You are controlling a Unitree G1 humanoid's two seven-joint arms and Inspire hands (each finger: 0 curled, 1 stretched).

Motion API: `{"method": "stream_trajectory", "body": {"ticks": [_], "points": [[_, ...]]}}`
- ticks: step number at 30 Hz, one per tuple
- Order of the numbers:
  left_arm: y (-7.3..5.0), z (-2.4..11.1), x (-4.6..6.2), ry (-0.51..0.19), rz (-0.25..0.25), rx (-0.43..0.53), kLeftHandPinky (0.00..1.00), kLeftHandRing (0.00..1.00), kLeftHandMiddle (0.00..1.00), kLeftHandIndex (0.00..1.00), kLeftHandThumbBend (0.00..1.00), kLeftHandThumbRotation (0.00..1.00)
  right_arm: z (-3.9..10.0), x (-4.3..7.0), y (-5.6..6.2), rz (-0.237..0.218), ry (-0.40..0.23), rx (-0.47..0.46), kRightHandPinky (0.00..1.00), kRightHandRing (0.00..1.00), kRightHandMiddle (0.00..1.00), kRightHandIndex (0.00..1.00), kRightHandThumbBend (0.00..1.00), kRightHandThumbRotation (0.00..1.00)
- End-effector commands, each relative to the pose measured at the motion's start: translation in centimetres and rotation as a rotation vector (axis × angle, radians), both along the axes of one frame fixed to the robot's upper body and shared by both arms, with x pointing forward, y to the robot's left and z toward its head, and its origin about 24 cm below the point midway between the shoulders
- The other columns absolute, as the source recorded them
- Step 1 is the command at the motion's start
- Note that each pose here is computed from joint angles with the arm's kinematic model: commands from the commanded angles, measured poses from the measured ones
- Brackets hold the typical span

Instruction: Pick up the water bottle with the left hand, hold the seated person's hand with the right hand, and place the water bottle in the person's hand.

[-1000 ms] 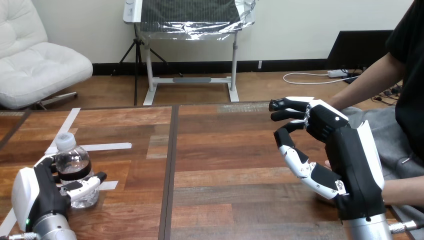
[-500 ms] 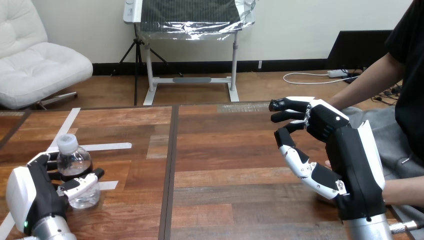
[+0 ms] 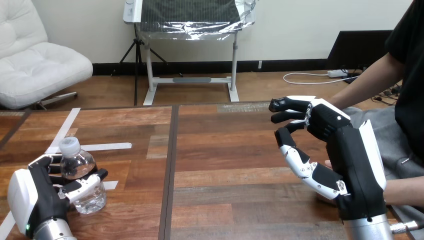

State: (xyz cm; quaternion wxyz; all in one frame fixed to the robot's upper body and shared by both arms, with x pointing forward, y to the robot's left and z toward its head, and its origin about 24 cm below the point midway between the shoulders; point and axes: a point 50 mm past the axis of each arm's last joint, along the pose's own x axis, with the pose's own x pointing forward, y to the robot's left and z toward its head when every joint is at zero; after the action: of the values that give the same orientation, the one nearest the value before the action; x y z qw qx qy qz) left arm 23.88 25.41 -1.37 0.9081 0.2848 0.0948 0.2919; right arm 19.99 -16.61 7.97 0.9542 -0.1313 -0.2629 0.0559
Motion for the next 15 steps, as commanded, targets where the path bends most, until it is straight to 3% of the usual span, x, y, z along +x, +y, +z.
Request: {"method": "stream_trajectory", "body": {"ticks": [1,15], "points": [[-0.61,2.40,2.06,-0.113,-0.053,0.041,0.36,0.41,0.46,0.49,0.73,0.00,1.69,0.71,-0.02,0.017,-0.095,-0.011,0.49,0.62,0.67,0.64,0.35,0.07],[-0.92,2.31,1.97,-0.107,-0.065,0.053,0.36,0.41,0.47,0.50,0.72,0.00,1.70,0.67,-0.05,0.020,-0.090,0.000,0.46,0.59,0.66,0.64,0.35,0.08]]}}
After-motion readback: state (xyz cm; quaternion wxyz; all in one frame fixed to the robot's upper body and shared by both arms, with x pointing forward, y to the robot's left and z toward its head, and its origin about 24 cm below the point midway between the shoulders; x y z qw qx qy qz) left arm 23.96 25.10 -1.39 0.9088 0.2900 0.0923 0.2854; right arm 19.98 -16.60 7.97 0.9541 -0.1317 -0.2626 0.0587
